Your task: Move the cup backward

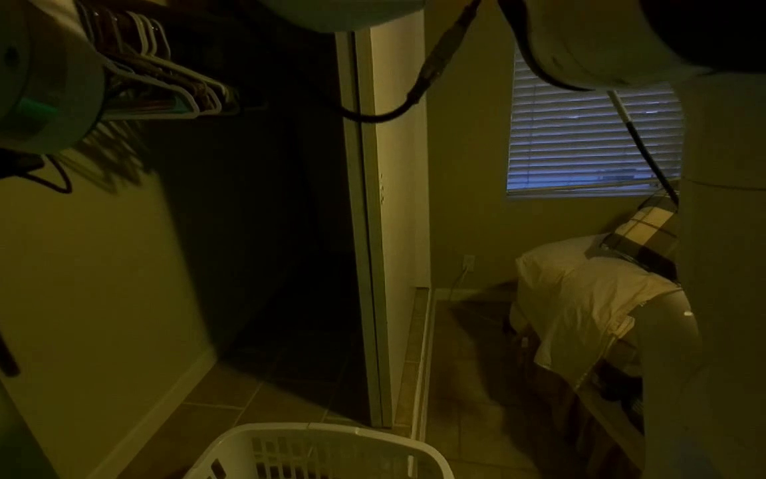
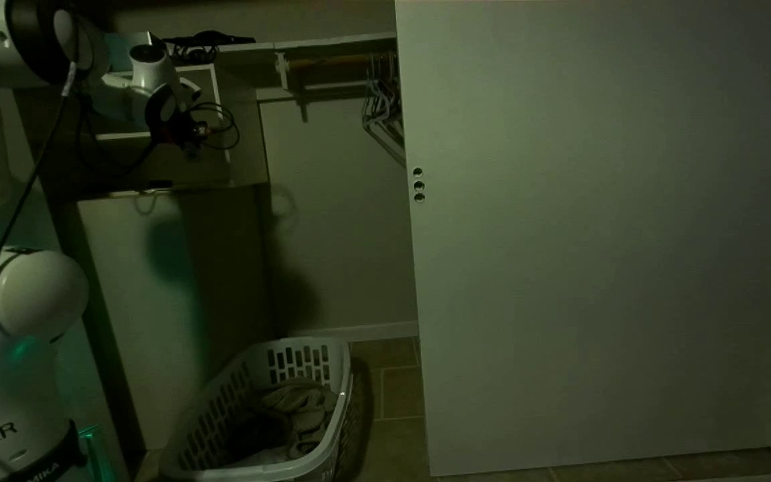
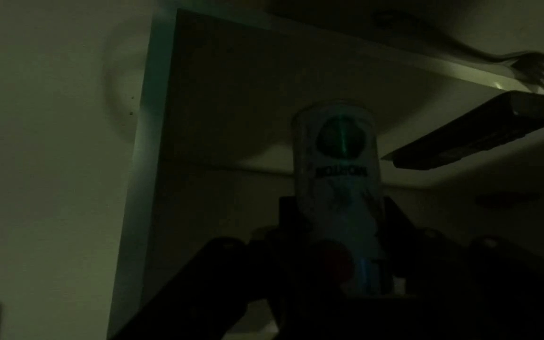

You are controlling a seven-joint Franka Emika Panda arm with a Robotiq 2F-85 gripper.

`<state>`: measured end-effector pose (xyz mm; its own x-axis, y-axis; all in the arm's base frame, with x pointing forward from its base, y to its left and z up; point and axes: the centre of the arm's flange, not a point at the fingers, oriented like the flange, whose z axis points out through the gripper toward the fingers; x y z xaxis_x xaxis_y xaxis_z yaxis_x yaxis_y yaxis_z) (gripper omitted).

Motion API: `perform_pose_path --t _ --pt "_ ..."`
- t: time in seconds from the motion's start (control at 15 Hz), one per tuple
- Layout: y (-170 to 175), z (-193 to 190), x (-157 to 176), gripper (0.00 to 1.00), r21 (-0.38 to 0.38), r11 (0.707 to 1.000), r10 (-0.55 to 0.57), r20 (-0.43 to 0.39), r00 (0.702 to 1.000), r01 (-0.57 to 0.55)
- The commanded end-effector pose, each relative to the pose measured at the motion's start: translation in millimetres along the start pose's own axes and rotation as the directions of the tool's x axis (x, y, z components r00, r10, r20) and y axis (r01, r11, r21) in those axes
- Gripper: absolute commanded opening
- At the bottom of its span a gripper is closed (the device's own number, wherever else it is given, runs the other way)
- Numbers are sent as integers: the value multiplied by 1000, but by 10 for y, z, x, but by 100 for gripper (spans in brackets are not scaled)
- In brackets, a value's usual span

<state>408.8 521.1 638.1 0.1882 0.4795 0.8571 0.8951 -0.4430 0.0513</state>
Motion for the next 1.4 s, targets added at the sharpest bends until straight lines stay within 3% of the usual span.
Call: perform_pose_path --t 0.0,1.33 --pt "62 367 83 19 2 1000 -11 -12 1000 11" --pt "352 916 -73 19 -55 998 8 -1 1000 -8"
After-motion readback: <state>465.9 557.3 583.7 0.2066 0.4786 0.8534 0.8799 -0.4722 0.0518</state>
